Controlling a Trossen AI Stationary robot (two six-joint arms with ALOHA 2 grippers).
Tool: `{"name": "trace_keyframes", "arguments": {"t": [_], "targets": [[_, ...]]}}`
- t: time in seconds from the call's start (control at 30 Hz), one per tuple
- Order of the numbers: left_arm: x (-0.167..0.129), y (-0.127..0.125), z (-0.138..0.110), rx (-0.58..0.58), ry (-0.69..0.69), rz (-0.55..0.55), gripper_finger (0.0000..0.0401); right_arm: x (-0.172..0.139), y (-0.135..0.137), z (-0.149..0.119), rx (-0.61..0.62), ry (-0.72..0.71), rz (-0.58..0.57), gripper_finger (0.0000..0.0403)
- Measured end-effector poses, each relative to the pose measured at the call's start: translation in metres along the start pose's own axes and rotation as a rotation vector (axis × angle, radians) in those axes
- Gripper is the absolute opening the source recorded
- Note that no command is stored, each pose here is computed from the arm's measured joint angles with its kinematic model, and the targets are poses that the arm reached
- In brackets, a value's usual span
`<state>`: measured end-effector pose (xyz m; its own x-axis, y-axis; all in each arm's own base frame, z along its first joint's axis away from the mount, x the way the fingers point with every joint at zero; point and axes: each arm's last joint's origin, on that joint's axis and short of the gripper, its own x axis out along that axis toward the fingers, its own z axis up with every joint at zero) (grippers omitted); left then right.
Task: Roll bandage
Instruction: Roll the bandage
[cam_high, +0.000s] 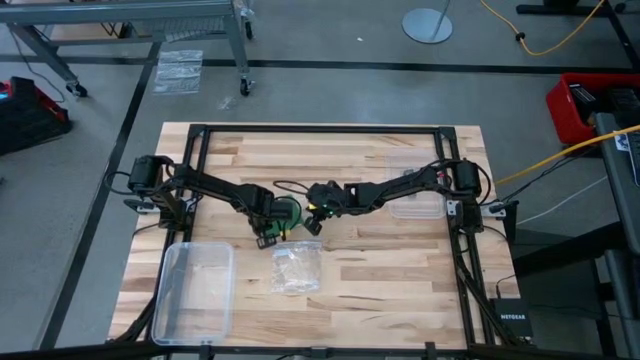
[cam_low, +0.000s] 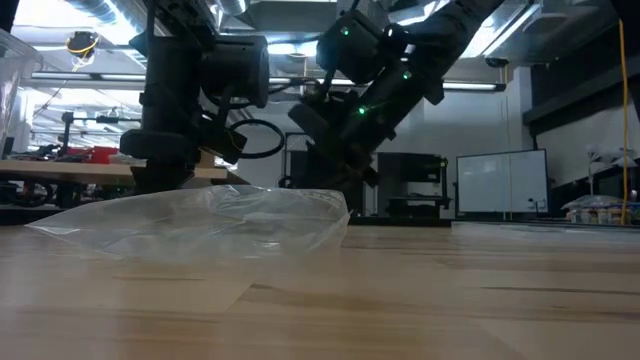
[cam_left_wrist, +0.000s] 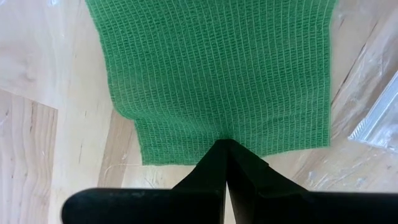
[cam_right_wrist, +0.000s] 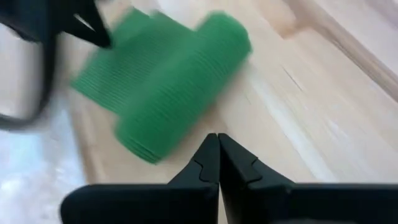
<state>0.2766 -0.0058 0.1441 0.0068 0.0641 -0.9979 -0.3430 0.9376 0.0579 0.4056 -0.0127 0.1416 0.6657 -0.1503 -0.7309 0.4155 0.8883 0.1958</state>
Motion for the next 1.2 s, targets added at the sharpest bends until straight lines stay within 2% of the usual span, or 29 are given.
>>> {"name": "trace_keyframes", "arguments": {"t": [0.3,0.43,0.6,0.83,1.03,1.2], "targets": [[0.0,-0.005,-0.003,0.018,0.006,0.001,0.0,0.008,0.0,-0.004,0.005,0.001,0.006,0.0001],[0.0,-0.006,-0.004,0.021,0.014,0.003,0.0,0.024,0.002,-0.01,0.036,0.001,0.084,0.0001],[0.0,-0.006,-0.004,0.022,0.018,0.002,0.0,0.028,0.006,-0.008,0.063,-0.04,0.154,0.0001],[0.0,-0.006,-0.004,0.022,0.018,0.002,0.0,0.024,0.016,0.005,0.051,-0.113,0.376,0.0001],[-0.004,-0.005,-0.005,0.021,0.01,-0.002,0.0,0.025,0.014,0.006,0.055,-0.118,0.373,0.0001],[-0.021,-0.003,-0.008,0.005,-0.057,-0.03,0.0,0.025,0.008,0.01,0.065,-0.132,0.368,0.0001]]}}
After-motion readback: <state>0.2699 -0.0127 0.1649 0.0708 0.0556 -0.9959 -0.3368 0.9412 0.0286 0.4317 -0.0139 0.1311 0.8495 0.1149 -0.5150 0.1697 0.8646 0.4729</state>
